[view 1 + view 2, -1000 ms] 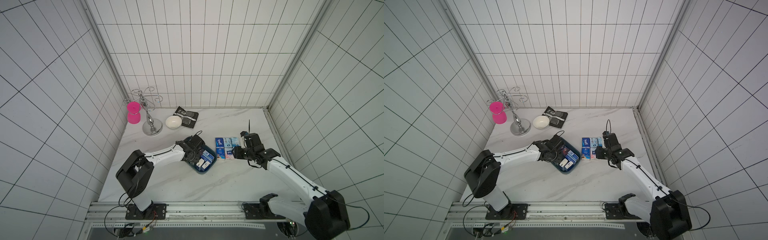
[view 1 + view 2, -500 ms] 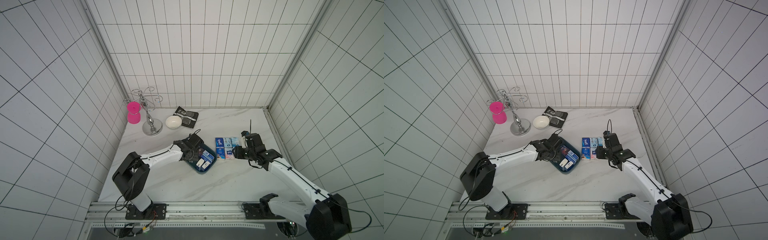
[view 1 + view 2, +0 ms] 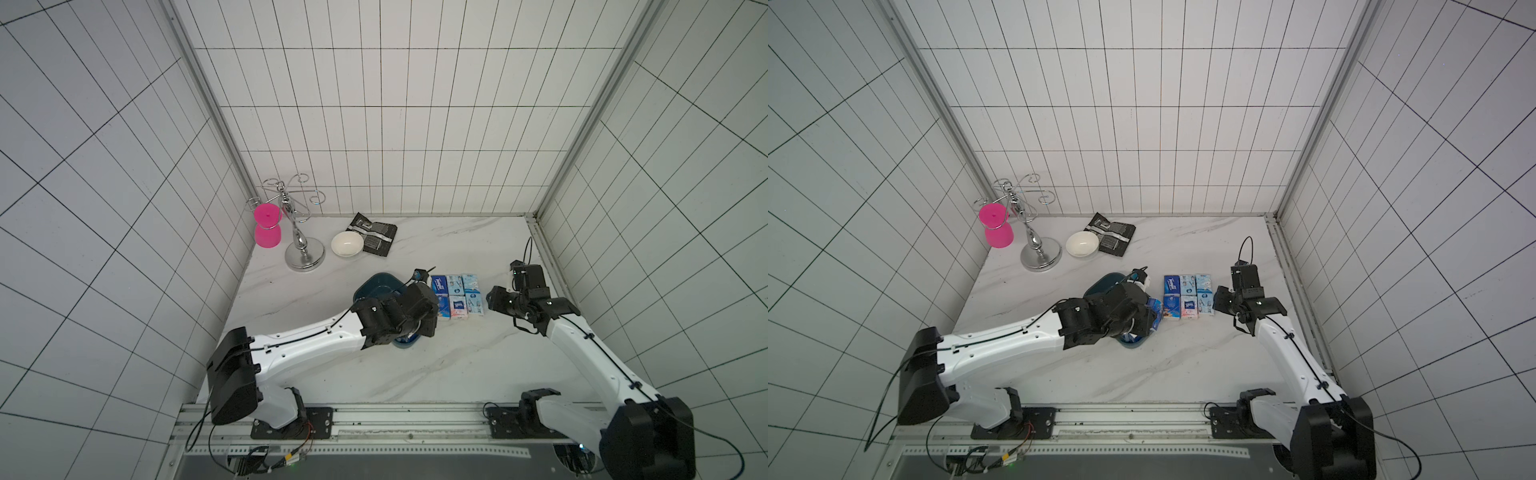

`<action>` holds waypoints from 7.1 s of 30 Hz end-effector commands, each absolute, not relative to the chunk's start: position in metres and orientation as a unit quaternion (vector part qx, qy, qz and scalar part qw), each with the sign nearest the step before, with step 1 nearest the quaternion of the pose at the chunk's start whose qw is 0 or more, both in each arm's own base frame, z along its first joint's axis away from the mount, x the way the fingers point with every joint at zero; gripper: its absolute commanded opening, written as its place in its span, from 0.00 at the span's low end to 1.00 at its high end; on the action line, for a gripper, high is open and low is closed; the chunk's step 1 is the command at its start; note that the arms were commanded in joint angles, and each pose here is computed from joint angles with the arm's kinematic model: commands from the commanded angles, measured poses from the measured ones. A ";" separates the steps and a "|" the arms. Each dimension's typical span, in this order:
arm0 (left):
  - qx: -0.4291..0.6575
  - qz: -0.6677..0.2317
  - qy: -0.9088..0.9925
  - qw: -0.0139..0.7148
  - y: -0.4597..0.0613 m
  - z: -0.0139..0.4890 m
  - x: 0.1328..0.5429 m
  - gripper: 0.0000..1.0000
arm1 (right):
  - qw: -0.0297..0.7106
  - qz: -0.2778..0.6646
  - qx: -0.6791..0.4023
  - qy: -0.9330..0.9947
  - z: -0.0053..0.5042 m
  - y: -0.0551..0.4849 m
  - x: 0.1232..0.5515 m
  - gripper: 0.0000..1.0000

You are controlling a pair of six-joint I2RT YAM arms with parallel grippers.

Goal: Take the pocket tissues out of the storage box
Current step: Place the pocket tissues at the center of the board, then adjust the pocket tissues at the center of the board.

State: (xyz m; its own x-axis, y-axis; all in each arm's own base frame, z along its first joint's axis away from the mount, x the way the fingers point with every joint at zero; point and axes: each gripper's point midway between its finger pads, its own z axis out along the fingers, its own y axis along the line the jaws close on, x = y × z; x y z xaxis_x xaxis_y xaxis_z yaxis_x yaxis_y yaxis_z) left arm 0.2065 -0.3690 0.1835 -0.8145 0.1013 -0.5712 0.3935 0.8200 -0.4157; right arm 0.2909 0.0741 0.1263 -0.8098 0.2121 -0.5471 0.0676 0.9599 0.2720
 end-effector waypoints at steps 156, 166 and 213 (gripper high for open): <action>-0.066 -0.165 0.897 0.404 -0.205 0.203 0.277 0.46 | 0.148 0.156 -0.068 0.974 0.027 0.178 0.191 0.14; -0.068 -0.162 0.896 0.408 -0.200 0.205 0.275 0.46 | 0.148 0.157 -0.079 0.973 0.033 0.177 0.205 0.15; -0.071 -0.114 0.939 0.317 -0.229 0.133 0.322 0.49 | 0.240 0.206 -0.077 0.945 0.118 0.182 0.223 0.31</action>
State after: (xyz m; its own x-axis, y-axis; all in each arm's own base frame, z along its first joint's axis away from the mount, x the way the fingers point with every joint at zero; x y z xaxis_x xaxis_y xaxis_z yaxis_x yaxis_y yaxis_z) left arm 0.3086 -0.2100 0.1308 -0.7702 -0.1479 -0.6204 -0.0460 0.9831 -0.1772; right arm 0.2223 0.1903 0.1167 -0.8679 -0.0275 -0.4960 -0.2542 0.8825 0.3958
